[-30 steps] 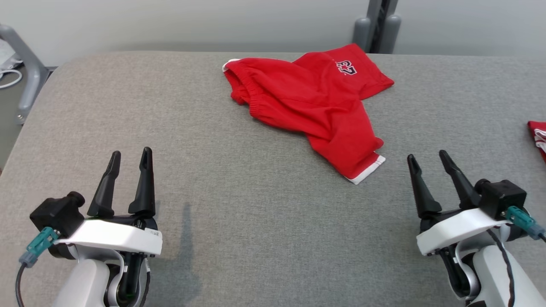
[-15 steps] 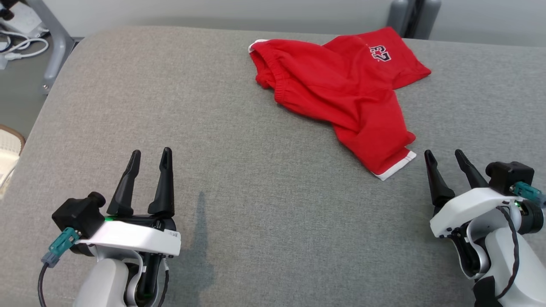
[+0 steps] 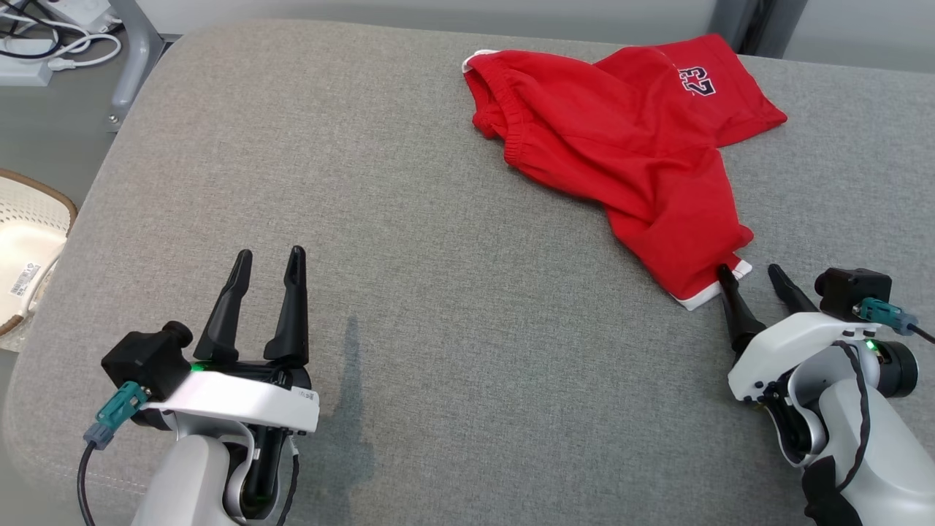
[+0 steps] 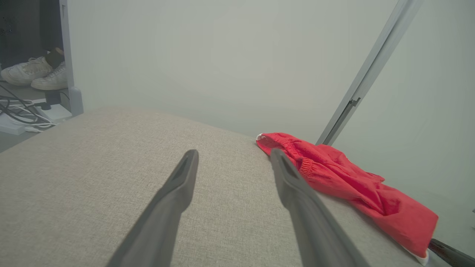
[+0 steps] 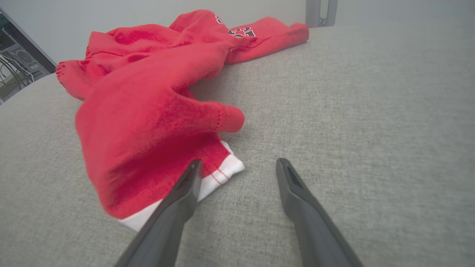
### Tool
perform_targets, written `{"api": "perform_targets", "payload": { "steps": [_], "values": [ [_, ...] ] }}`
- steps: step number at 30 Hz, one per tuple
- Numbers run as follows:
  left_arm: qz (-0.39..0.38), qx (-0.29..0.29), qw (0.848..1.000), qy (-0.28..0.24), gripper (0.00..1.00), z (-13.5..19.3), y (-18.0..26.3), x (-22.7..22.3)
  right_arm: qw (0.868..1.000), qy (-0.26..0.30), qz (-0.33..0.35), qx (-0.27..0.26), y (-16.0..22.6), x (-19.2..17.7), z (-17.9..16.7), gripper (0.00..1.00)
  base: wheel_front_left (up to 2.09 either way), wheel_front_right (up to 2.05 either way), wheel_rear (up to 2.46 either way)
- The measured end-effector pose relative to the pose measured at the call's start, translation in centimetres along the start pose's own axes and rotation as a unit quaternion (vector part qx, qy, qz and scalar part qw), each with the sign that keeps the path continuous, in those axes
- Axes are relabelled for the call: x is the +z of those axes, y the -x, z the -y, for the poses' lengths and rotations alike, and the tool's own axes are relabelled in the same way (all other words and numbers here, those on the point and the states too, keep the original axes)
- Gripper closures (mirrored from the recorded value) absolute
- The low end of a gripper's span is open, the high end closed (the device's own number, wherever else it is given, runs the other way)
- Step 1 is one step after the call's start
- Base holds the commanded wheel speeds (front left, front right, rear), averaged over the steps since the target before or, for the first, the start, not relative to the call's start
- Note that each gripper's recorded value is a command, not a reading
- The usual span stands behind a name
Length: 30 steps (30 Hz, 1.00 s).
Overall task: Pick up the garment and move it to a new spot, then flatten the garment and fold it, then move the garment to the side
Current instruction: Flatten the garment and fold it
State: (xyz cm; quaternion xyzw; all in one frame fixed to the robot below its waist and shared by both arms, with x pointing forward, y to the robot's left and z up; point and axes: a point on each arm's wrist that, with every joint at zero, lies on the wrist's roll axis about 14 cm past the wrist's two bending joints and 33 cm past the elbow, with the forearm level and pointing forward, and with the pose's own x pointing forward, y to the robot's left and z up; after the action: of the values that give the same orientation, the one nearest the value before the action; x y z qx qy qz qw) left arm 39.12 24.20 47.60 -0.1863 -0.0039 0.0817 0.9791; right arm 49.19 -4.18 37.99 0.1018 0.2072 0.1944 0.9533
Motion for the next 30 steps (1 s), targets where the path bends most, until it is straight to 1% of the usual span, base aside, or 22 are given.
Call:
{"api": "perform_targets", "payload": {
  "steps": [1, 2, 3, 4, 9, 15, 17, 19, 22, 26, 30],
  "values": [
    [-0.001, 0.001, 1.0, -0.001, 0.0, 0.0, 0.0, 0.0, 1.0, 0.001, -0.001, 0.001, -0.1, -0.1, -0.1, 0.0, 0.0, 0.0, 0.0],
    [-0.001, 0.002, 1.0, -0.001, 0.0, -0.1, 0.1, -0.1, 1.0, 0.001, -0.003, 0.003, -0.1, -0.2, -0.2, 0.51, 0.0, 0.0, 0.0],
    [-0.001, 0.001, 1.0, -0.001, 0.0, -0.1, 0.1, -0.1, 1.0, 0.001, -0.005, 0.006, -0.2, -0.2, -0.4, 0.89, 0.0, 0.0, 0.0],
    [-0.001, 0.001, 1.0, -0.001, 0.0, -0.1, 0.1, -0.1, 1.0, 0.002, -0.002, 0.008, -0.3, -0.1, -0.5, 1.0, 0.0, 0.0, 0.0],
    [-0.002, 0.001, 1.0, -0.003, 0.0, -0.2, 0.2, -0.2, 1.0, 0.0, 0.008, 0.013, -0.1, 0.1, -0.7, 1.0, 0.0, 0.0, 0.0],
    [-0.004, -0.011, 1.0, -0.003, 0.0, 0.5, 0.1, -0.4, 0.998, 0.008, 0.062, 0.002, 1.2, 2.9, 0.4, 1.0, 0.0, 0.0, 0.0],
    [-0.004, -0.021, 1.0, -0.004, 0.0, 1.1, 0.0, -0.4, 0.996, 0.033, 0.08, -0.007, 2.1, 4.1, 1.4, 1.0, 0.0, 0.0, 0.0],
    [-0.004, -0.032, 0.999, -0.002, 0.0, 1.8, -0.3, -0.5, 0.993, 0.025, 0.113, -0.017, 3.1, 5.9, 1.8, 1.0, 0.0, 0.0, 0.0],
    [-0.005, -0.053, 0.999, 0.002, 0.0, 3.3, -0.8, -0.7, 0.988, 0.028, 0.152, -0.022, 4.6, 8.4, 1.7, 1.0, 0.0, 0.0, 0.0],
    [-0.009, -0.086, 0.996, 0.009, 0.0, 5.8, -1.3, -1.2, 0.983, 0.039, 0.168, -0.057, 7.6, 10.2, 3.5, 1.0, 0.0, 0.0, 0.0],
    [-0.014, -0.11, 0.994, 0.016, 0.0, 7.7, -1.7, -1.7, 0.98, 0.042, 0.179, -0.081, 10.4, 11.9, 3.9, 1.0, 0.0, 0.0, 0.0]
  ]
}}
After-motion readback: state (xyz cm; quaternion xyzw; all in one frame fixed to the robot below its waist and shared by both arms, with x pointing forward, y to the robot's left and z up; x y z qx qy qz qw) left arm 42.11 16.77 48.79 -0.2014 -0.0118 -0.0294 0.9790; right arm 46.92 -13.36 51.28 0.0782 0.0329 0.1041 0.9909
